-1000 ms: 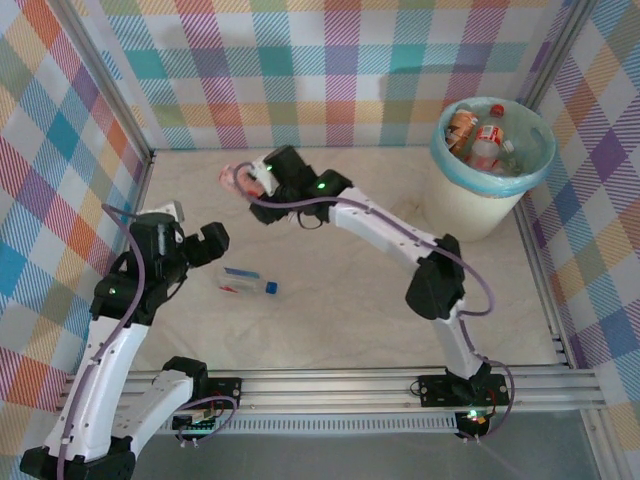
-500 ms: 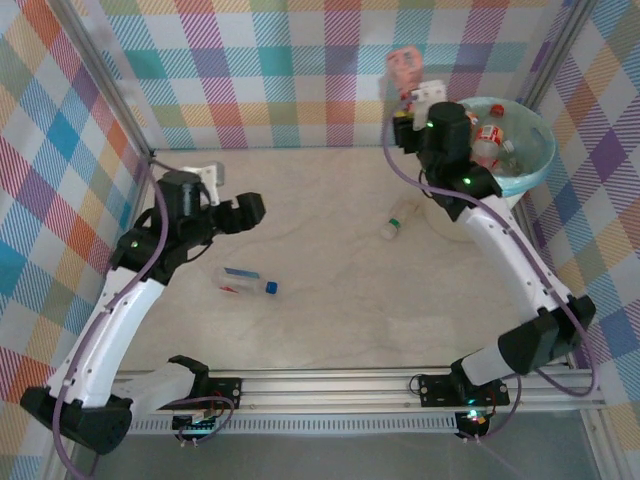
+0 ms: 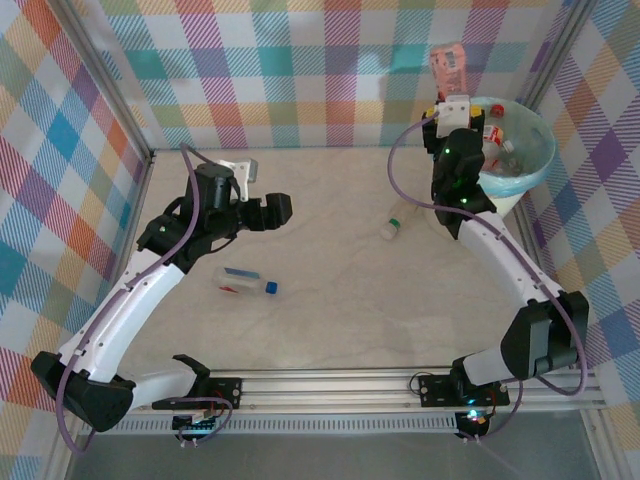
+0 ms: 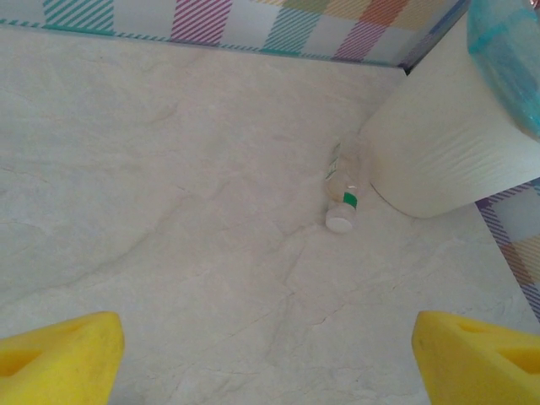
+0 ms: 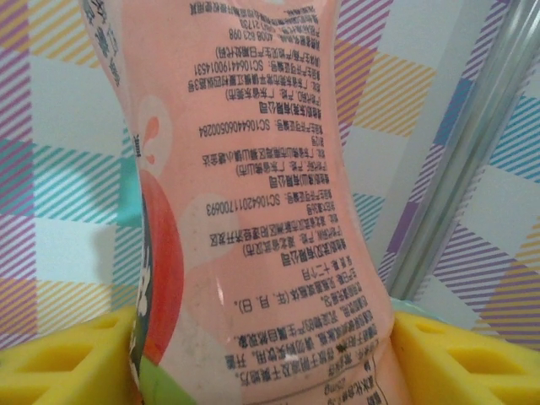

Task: Put the plastic bottles in the bin

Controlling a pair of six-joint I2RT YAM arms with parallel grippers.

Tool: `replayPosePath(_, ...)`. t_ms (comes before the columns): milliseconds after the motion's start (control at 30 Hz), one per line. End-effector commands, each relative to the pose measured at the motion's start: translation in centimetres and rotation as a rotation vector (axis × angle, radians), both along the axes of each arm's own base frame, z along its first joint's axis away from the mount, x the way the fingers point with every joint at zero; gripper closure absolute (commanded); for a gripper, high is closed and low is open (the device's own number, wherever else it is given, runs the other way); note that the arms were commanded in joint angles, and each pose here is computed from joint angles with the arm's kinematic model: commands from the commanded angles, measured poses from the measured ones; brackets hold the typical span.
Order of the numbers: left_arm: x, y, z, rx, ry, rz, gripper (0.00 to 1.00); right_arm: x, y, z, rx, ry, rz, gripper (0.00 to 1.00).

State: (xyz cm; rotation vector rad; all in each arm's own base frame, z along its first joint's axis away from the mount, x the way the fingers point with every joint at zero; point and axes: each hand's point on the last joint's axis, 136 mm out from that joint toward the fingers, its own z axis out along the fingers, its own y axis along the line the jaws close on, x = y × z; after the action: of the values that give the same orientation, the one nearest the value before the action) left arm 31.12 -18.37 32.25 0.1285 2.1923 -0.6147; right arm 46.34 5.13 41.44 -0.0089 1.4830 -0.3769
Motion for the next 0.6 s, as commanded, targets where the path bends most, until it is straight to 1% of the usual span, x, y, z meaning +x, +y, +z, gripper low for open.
replayPosePath(0, -0.1, 0.2, 0.3, 0.017, -0.035, 0.003, 0.11, -0.6, -1.7, 2.6, -0.002, -0.126, -0.083, 0.33)
replayPosePath(133, 0.0, 0.4, -0.1, 0.032, -0.035, 0.011, 0.11, -0.8, -1.7, 2.5, -0.012, -0.140, -0.089, 0.33)
replayPosePath(300, 0.2, 0.3, -0.8, 0.036, -0.022, 0.012, 0.10, -0.9, -2.0, 2.4, -0.036, -0.123, -0.109, 0.27)
replayPosePath(333, 0.3, 0.3, -0.9, 0.037, -0.021, 0.012, 0.10, -1.1, -2.4, 2.3, -0.036, -0.115, -0.135, 0.25)
replayPosePath(467, 0.4, 0.2, -1.0, 0.038, -0.019, 0.010, 0.09, -1.2, -2.7, 1.9, -0.033, -0.088, -0.153, 0.17)
replayPosePath(567, 0.5, 0.2, -1.1, 0.045, -0.018, 0.011, 0.09, -1.1, -3.5, 1.2, -0.016, -0.053, -0.183, 0.15)
